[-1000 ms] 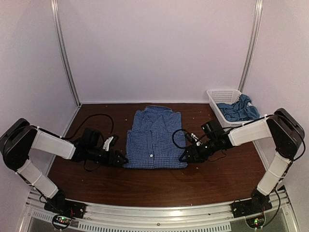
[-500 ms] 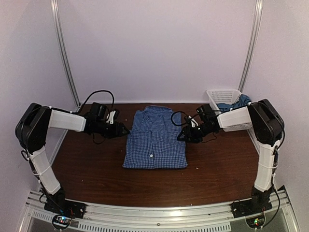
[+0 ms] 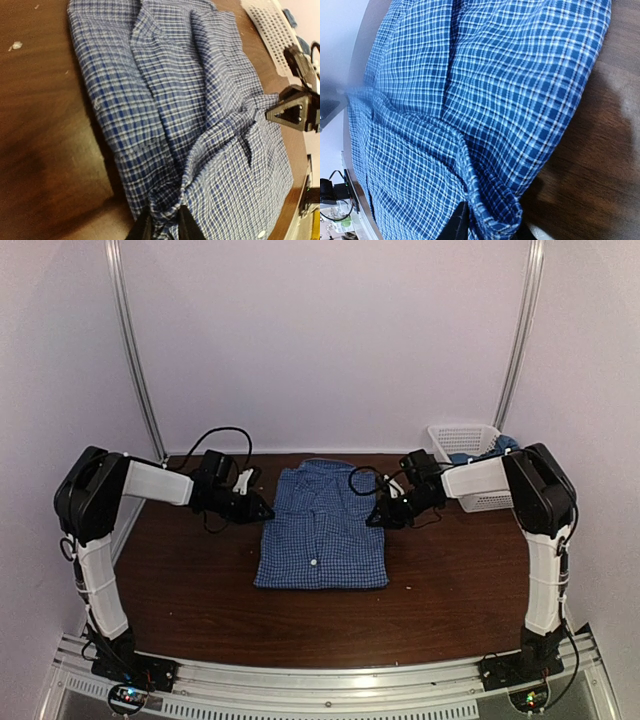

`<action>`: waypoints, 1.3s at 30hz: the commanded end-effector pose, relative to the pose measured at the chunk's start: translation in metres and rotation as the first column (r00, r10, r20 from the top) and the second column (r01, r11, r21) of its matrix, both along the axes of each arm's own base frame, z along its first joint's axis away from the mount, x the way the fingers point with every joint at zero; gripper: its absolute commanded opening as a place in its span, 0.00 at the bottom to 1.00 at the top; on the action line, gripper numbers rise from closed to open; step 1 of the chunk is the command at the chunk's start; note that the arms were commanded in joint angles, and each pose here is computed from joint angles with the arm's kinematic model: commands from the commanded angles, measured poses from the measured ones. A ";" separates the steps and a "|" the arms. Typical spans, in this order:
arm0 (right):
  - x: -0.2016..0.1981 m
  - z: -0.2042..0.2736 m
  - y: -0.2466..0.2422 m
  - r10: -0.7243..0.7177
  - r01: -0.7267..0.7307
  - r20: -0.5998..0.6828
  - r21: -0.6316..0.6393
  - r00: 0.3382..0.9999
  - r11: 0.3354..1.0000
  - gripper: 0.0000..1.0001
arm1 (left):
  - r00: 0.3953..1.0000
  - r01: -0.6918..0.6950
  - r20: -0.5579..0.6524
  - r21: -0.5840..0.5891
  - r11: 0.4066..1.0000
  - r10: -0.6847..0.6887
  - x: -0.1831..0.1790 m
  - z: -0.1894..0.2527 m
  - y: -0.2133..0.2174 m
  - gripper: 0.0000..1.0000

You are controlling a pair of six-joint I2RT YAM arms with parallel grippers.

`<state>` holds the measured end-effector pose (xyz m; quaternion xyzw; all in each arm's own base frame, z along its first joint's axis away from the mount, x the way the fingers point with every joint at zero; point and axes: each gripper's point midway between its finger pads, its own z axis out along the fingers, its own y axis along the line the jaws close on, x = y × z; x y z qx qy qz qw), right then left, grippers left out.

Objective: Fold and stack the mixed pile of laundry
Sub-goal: Smooth out the 2/3-rectangle-folded shirt at the center of the board.

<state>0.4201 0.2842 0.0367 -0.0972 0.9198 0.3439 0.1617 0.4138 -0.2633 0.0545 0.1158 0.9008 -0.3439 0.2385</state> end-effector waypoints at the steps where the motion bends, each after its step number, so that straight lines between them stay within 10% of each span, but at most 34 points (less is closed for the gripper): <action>1: 0.014 0.016 0.004 0.008 -0.008 0.053 0.003 0.999 1.000 0.13 | 0.992 0.095 0.092 -0.066 0.993 -0.089 0.011 0.021 -0.022 0.09; 14: 0.036 0.065 0.014 0.047 -0.056 0.223 0.033 0.974 0.998 0.00 | 0.917 0.226 0.354 -0.088 0.970 -0.181 0.035 0.083 -0.043 0.00; 17: 0.041 0.050 0.004 0.009 -0.005 0.197 -0.025 0.980 1.000 0.30 | 0.933 0.204 0.313 -0.062 0.977 -0.175 0.041 0.068 -0.042 0.00; 27: 0.033 0.005 -0.031 -0.054 0.069 0.091 -0.168 0.994 0.983 0.29 | 0.954 0.175 0.254 -0.038 0.984 -0.160 0.039 0.043 -0.037 0.00; 39: 0.038 0.034 -0.021 -0.011 0.028 0.163 -0.106 0.987 0.994 0.00 | 0.949 0.181 0.268 -0.036 0.983 -0.165 0.046 0.055 -0.040 0.00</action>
